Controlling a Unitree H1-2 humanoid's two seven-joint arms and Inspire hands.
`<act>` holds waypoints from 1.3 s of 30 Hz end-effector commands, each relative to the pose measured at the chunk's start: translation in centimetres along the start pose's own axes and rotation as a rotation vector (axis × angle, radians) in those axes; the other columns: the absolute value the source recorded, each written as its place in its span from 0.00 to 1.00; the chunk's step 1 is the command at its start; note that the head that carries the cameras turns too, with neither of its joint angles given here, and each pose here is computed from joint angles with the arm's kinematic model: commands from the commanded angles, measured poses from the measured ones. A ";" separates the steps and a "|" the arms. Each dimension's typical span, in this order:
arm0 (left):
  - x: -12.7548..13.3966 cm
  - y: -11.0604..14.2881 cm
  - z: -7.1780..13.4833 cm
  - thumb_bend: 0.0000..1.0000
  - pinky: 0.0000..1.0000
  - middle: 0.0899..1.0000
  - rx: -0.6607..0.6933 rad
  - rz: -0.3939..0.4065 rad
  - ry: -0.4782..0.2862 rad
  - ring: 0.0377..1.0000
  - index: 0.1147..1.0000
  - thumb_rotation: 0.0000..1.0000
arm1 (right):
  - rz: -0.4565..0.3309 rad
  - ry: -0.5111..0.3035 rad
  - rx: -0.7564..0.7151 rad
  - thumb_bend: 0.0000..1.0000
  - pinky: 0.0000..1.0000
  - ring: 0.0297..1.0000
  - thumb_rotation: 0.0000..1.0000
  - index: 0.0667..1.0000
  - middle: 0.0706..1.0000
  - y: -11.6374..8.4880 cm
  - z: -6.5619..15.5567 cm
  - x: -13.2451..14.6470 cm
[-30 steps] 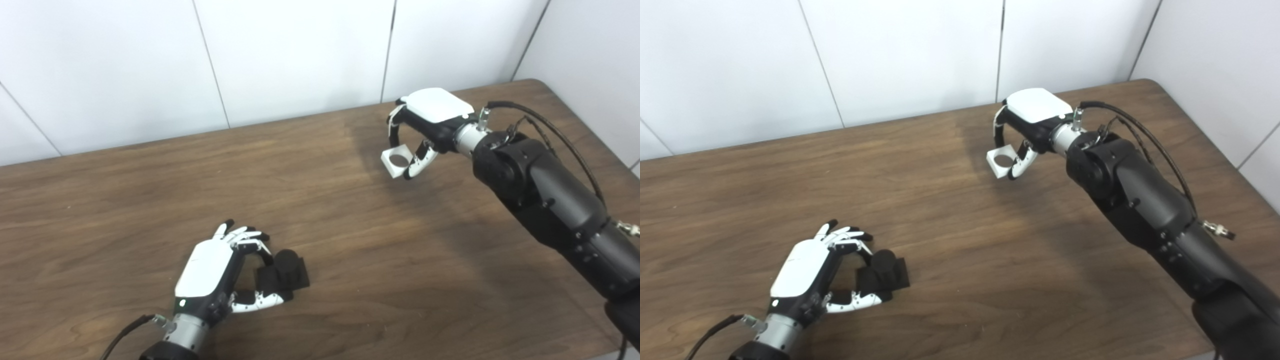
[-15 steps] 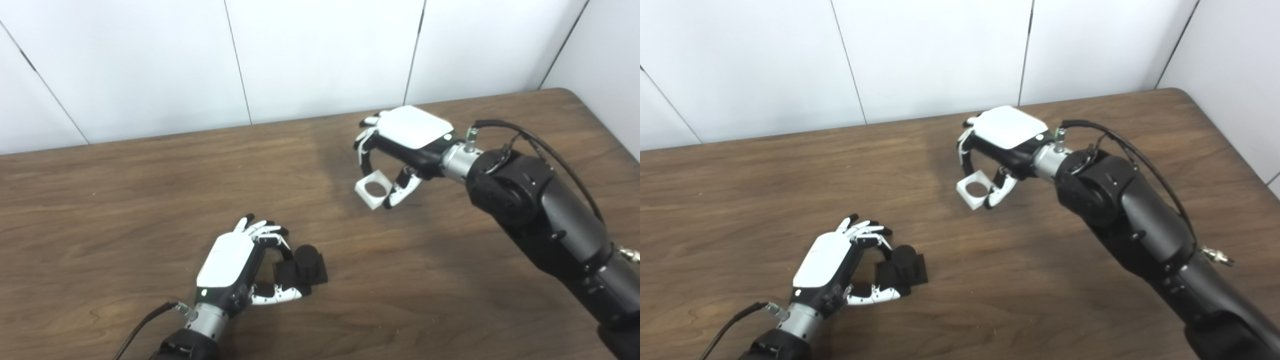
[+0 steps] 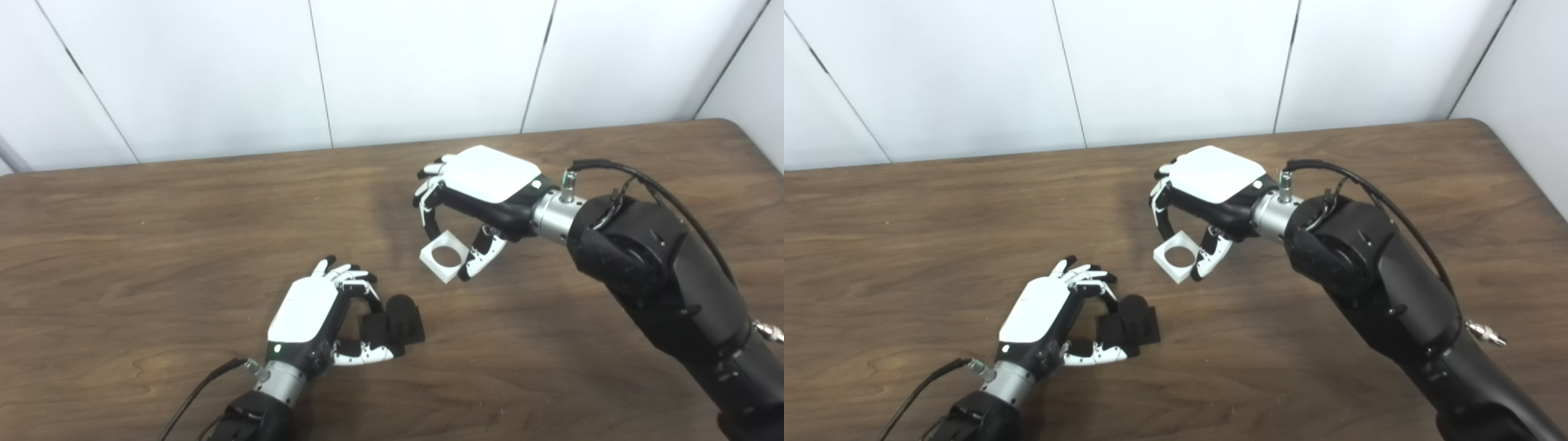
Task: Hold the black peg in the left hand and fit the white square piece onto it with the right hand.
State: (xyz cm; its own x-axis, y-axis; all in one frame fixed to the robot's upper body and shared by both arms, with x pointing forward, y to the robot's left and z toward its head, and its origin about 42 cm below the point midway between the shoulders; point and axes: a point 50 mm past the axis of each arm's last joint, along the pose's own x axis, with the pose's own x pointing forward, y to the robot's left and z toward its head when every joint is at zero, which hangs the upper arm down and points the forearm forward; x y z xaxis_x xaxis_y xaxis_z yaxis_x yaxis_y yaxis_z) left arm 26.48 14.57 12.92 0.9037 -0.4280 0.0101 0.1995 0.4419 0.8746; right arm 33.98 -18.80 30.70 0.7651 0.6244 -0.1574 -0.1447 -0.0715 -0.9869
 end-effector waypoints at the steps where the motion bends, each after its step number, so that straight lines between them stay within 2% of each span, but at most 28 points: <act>1: -0.1 -1.7 -0.1 0.52 1.00 0.76 0.009 -0.092 0.022 0.86 0.42 0.05 | -0.066 -0.032 -0.047 0.53 0.94 0.91 0.14 0.45 0.76 -2.6 0.8 -0.2; 13: 0.2 -1.7 0.2 0.52 1.00 0.76 0.010 -0.095 0.029 0.87 0.42 0.05 | -0.058 -0.101 -0.050 0.52 0.89 0.93 0.13 0.45 0.76 -4.5 2.4 -0.2; 20: 0.3 -1.7 0.2 0.52 1.00 0.76 0.018 -0.094 0.029 0.86 0.42 0.06 | -0.031 -0.137 -0.067 0.52 0.86 0.93 0.13 0.45 0.76 -5.0 3.6 -0.3; 29: 0.3 -1.7 0.2 0.52 1.00 0.76 0.017 -0.090 0.027 0.86 0.42 0.06 | 0.020 -0.160 -0.055 0.52 0.84 0.92 0.13 0.45 0.75 -3.6 4.4 0.2; 39: 0.2 -1.7 0.3 0.52 1.00 0.76 0.014 -0.088 0.029 0.86 0.42 0.06 | 0.048 -0.165 -0.036 0.52 0.92 0.92 0.13 0.45 0.77 -1.9 4.8 1.1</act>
State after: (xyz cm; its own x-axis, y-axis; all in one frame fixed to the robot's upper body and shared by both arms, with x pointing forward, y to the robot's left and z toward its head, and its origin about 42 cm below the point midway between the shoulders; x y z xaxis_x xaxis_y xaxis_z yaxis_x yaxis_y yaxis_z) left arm 26.82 13.80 13.02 0.9060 -0.4232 0.0022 0.2032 0.4394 0.8750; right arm 31.90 -14.57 31.09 0.6370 0.7246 -0.2630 -0.2301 -0.1469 -0.9620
